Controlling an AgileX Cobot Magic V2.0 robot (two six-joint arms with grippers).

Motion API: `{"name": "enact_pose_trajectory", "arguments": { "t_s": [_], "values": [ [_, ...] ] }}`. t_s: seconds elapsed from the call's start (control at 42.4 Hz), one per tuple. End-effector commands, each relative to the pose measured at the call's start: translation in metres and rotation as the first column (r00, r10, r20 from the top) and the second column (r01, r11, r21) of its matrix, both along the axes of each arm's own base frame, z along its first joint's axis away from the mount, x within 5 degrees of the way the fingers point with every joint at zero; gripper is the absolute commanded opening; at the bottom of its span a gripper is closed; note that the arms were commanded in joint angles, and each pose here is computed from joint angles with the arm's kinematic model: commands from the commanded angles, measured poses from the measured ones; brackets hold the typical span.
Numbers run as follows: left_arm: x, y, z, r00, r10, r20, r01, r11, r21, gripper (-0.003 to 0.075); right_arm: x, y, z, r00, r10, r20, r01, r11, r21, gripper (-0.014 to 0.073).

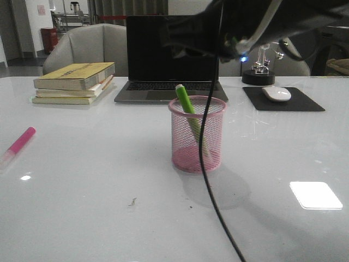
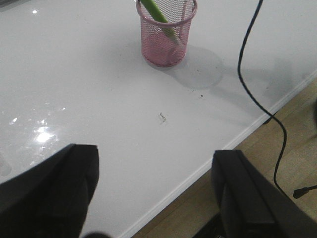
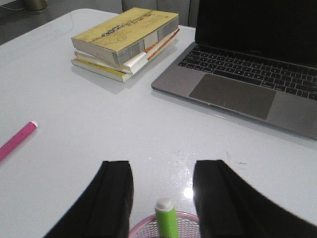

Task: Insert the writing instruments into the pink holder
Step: 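Lower the green marker into the holder and open the right gripper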

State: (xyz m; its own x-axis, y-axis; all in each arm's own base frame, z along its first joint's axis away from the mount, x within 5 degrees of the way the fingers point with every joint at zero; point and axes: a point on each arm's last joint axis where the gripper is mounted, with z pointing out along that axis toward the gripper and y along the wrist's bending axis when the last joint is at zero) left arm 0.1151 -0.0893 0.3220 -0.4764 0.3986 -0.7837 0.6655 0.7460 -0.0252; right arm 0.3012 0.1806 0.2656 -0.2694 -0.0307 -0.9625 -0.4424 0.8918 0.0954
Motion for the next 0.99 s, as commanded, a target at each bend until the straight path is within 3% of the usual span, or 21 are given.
{"name": "enact_pose_trajectory", "arguments": {
  "t_s": [0.0,0.165,0.377,0.565,0.966],
  "values": [
    [0.003,-0.003,0.014,0.998,0.01,0.068,-0.006,0.998,-0.068,0.0527,-0.023,-0.012,0.059,0.992,0.027,0.125,-0.031,0.999,0.03,0.0414],
    [0.003,-0.003,0.014,0.998,0.01,0.068,-0.006,0.998,-0.068,0.0527,-0.077,-0.039,0.089,0.992,0.129,-0.014,-0.13,0.981,-0.143,0.0414],
    [0.003,-0.003,0.014,0.997,0.012,0.073,-0.007,0.997,-0.071,0.0527,-0.133,-0.07,0.098,0.96,0.156,-0.231,-0.21,0.95,-0.23,0.0414],
    [0.006,-0.004,0.018,0.993,0.027,0.116,-0.015,0.995,-0.102,0.0527,-0.163,-0.087,0.089,0.934,0.123,-0.335,-0.197,0.961,-0.194,0.0414],
    [0.009,-0.005,0.022,0.987,0.042,0.157,-0.021,0.991,-0.131,0.0527,-0.197,-0.109,0.061,0.936,0.102,-0.337,-0.167,0.971,-0.17,0.0414]
  ]
}}
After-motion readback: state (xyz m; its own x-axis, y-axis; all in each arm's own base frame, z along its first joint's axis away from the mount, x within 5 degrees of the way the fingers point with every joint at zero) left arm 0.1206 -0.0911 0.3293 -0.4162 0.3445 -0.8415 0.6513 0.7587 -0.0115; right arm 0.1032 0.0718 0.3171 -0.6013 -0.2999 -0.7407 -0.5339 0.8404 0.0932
